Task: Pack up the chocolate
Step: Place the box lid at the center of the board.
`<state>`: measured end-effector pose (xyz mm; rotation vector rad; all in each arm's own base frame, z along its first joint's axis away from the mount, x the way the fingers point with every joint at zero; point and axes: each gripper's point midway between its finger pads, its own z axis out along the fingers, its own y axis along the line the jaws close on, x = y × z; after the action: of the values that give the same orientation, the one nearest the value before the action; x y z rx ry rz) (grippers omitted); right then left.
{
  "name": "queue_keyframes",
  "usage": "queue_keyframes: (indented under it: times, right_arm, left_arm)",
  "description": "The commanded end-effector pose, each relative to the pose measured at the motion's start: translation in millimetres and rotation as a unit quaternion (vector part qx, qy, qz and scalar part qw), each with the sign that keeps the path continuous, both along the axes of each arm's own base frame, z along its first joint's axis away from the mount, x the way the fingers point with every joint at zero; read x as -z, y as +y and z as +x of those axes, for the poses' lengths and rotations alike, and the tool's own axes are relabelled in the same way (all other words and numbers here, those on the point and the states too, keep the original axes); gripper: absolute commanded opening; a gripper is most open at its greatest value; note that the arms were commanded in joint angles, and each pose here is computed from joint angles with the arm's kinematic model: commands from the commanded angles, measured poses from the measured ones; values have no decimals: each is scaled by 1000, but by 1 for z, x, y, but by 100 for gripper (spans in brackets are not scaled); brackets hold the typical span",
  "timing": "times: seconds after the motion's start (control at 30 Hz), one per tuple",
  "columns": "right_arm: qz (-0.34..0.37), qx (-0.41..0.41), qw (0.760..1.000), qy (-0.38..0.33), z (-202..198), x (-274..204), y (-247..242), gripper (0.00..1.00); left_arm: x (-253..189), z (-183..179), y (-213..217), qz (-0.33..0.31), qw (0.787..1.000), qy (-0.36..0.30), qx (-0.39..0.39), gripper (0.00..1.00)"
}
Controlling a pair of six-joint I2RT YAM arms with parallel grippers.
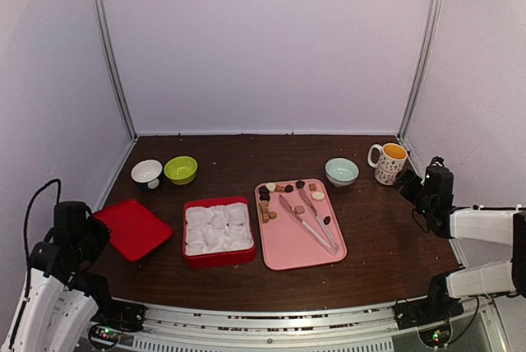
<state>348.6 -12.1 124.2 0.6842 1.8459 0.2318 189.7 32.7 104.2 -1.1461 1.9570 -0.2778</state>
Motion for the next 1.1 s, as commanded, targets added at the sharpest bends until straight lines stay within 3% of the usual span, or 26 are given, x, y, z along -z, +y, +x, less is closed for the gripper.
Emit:
queue_keyframes:
  times: [0.0,0.33,0.5,0.77,0.9,1.07]
  right_arm:
    - [-1,-5,1000,-10,5,-10,3,100]
    - [-1,-5,1000,-10,5,-10,3,100]
    - [-1,-4,1000,-11,6,-10,3,100]
    - [0,-6,1000,-11,6,-10,3,100]
    - [-1,-6,1000,-11,6,-11,3,100]
    - [-3,-1,1000,-15,4,-11,1,100]
  left_arm:
    - [32,-3,3,-10,1000,15,-18,0]
    - [76,8,-20,-61,997,30,24,0]
    - [89,18,-34,-90,994,27,52,24]
    - [94,32,-40,-79,992,60,80,36]
    - [98,41,-43,-68,987,106,100,51]
    - [101,58,-56,-74,977,144,137,52]
